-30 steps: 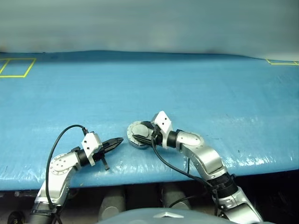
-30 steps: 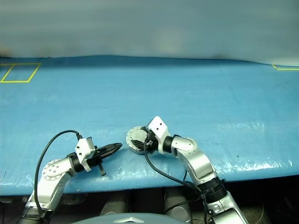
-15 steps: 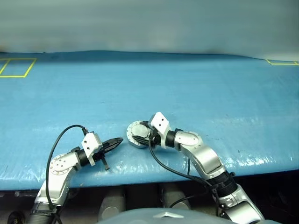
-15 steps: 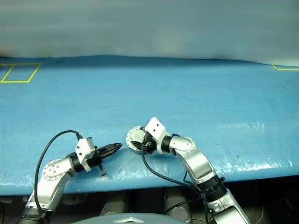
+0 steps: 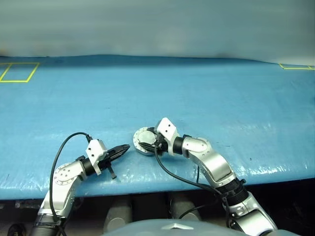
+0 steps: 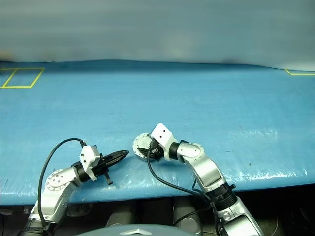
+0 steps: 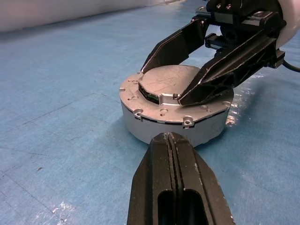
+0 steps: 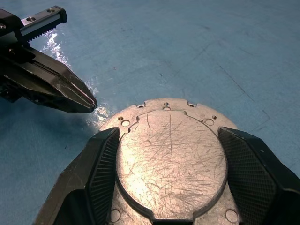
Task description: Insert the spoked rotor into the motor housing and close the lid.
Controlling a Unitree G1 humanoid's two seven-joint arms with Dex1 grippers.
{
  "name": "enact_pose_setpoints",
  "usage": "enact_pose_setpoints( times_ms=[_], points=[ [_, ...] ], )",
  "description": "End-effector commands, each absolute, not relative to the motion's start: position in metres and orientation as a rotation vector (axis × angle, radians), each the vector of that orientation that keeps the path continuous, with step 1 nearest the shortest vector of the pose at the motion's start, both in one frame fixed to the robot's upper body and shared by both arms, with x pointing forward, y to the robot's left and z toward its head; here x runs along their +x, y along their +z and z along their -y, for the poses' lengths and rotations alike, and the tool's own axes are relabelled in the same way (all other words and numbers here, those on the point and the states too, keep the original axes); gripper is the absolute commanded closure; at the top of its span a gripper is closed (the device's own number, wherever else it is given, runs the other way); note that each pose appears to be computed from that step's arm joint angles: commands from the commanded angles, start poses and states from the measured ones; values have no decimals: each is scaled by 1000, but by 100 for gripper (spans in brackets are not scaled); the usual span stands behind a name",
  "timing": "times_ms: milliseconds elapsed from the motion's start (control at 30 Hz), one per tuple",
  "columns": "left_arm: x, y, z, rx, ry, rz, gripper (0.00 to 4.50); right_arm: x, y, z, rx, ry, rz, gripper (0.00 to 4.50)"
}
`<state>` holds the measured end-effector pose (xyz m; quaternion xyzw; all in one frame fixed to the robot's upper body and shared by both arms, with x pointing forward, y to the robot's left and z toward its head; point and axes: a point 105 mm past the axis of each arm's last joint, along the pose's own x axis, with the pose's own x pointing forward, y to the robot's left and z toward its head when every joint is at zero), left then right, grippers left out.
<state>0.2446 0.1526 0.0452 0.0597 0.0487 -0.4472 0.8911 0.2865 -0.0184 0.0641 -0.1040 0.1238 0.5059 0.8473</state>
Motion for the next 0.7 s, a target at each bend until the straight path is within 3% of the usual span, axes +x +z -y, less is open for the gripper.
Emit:
enact_pose_setpoints(
  times_ms=[33, 700],
  points=[
    [251, 59, -153, 121, -902, -48, 450, 288, 41, 34, -262, 1020, -368, 144],
    [258, 70, -149, 38, -871, -31, 450, 297, 45, 45, -319, 1000, -337, 144]
  ],
)
